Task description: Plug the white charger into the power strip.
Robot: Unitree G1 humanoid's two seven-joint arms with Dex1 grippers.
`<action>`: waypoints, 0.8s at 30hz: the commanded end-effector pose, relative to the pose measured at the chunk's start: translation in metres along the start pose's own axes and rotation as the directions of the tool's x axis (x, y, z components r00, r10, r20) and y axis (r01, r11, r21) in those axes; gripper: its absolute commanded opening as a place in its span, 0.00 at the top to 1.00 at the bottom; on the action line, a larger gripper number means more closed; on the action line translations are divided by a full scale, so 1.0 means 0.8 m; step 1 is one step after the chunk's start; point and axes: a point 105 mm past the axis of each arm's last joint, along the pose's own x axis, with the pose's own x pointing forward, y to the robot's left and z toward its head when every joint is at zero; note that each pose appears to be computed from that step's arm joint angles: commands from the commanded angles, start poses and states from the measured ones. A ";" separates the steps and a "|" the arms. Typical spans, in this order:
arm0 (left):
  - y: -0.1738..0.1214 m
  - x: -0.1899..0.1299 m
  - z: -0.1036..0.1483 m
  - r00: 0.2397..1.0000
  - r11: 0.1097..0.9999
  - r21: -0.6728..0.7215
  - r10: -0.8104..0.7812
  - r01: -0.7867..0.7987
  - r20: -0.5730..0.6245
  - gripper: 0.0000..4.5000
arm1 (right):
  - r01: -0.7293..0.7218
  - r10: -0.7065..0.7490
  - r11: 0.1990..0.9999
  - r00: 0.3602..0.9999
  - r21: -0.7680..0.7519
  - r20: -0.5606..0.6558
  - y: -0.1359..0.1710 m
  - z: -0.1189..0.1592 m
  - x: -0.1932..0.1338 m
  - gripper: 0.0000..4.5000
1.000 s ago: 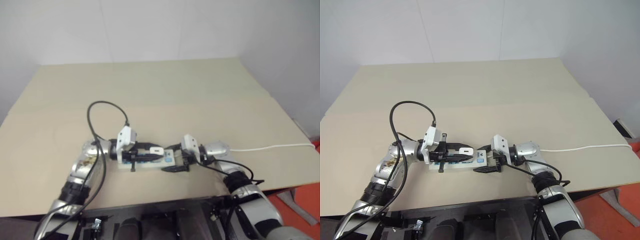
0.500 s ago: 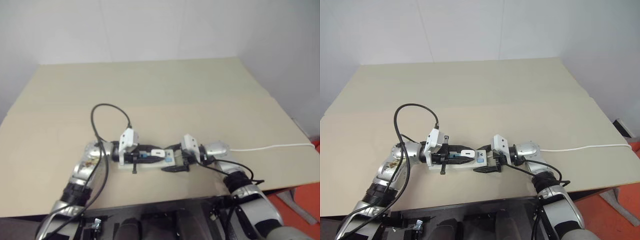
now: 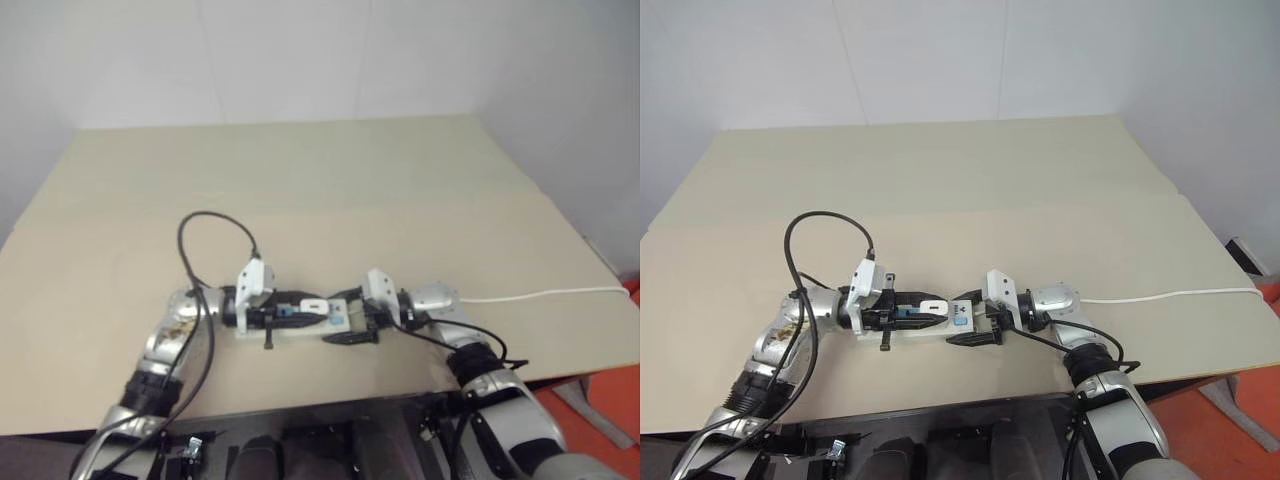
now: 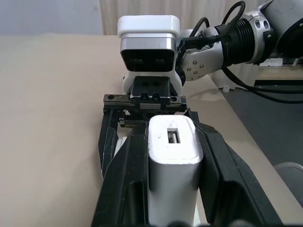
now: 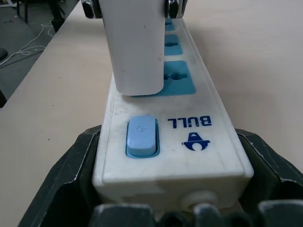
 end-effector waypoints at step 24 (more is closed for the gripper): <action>-0.005 -0.025 -0.058 0.988 0.995 -0.096 0.003 -0.017 -0.154 0.77 | -0.001 0.002 0.999 0.999 0.045 -0.039 0.005 -0.014 0.002 0.23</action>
